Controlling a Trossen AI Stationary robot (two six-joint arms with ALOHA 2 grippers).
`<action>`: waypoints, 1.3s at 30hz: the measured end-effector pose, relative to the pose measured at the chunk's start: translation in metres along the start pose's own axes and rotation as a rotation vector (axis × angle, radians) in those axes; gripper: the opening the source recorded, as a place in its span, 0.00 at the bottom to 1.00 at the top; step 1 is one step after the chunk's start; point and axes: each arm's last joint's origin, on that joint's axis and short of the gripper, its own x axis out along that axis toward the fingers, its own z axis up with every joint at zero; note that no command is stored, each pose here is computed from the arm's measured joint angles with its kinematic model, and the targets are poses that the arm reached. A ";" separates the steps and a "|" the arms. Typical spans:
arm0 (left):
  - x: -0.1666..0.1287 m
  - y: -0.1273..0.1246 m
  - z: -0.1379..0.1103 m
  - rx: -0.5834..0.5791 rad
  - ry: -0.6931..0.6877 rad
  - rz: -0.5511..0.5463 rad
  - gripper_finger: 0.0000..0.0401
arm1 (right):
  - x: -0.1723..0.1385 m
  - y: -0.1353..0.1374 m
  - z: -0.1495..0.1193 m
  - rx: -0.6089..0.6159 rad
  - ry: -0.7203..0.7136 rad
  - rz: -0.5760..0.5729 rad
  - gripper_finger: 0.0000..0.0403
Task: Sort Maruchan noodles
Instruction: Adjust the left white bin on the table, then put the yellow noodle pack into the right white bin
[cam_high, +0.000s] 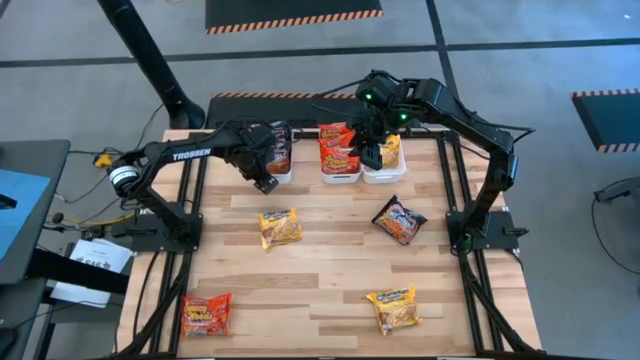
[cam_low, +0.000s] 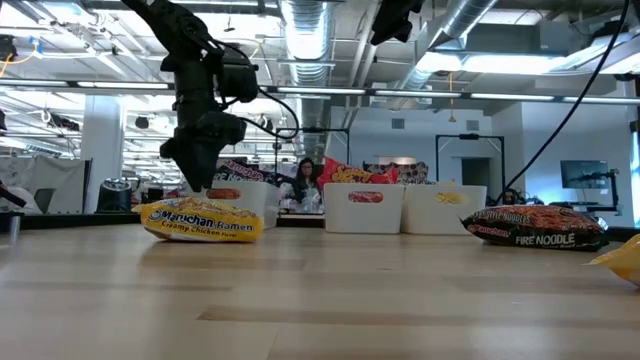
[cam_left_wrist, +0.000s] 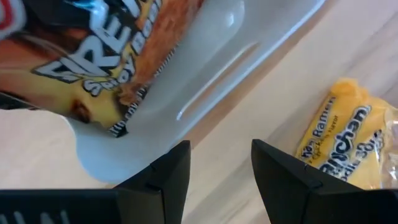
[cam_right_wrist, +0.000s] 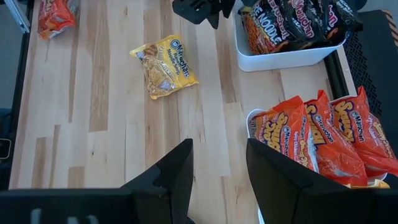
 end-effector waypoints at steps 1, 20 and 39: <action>0.000 -0.001 0.000 -0.001 0.004 -0.023 0.41 | 0.000 0.000 0.000 0.000 0.001 0.000 0.43; -0.088 -0.035 -0.036 0.053 -0.253 -0.256 0.41 | 0.001 0.013 -0.014 0.133 0.166 0.043 0.43; -0.134 -0.046 -0.086 0.170 -0.307 -0.341 0.41 | 0.014 0.115 -0.019 0.257 0.347 0.164 0.55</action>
